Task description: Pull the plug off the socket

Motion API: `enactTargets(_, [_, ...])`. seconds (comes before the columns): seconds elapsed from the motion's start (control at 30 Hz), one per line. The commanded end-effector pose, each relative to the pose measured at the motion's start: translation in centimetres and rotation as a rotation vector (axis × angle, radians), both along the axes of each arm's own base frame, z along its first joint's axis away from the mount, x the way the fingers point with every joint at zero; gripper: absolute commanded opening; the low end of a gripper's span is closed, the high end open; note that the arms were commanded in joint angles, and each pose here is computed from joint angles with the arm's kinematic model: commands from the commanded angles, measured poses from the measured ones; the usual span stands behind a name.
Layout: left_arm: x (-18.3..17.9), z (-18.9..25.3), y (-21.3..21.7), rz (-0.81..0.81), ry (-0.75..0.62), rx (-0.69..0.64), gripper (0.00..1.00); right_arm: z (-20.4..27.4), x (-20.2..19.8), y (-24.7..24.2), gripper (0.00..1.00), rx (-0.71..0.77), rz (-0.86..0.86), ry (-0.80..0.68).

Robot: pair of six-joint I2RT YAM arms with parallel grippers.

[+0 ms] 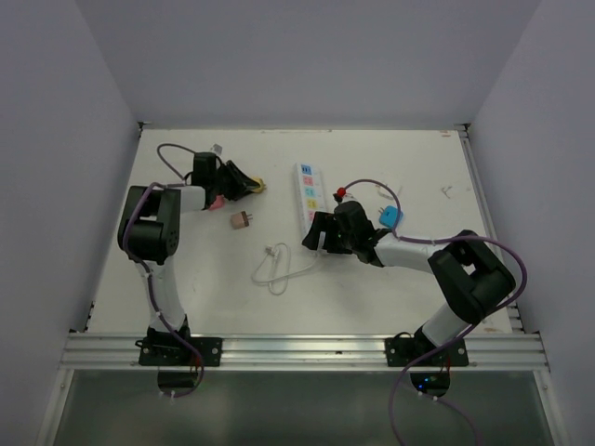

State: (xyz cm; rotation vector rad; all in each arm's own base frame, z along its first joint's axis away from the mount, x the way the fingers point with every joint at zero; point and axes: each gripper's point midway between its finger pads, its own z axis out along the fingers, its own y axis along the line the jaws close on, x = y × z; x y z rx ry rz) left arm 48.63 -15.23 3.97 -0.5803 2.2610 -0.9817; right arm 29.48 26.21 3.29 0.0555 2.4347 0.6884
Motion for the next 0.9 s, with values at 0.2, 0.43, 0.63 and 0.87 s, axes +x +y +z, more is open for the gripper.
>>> enactTargets(0.2, [-0.4,0.3,1.0,0.014,0.008,0.049,0.47,-5.1,-3.7,-4.9,0.00,-0.198,-0.058,0.184])
enactTargets(0.43, [-0.8,2.7,1.5,0.026,-0.033,0.070,0.83,-4.7,-3.7,-5.2,0.00,-0.207,-0.065,0.173])
enactTargets(0.63, [-1.3,8.0,2.4,0.047,-0.135,0.123,1.00,-3.9,-3.3,-6.1,0.00,-0.251,-0.085,0.153])
enactTargets(0.87, [-4.0,16.2,5.1,0.089,-0.302,0.294,1.00,-2.8,-2.9,-7.3,0.00,-0.341,-0.094,0.140])
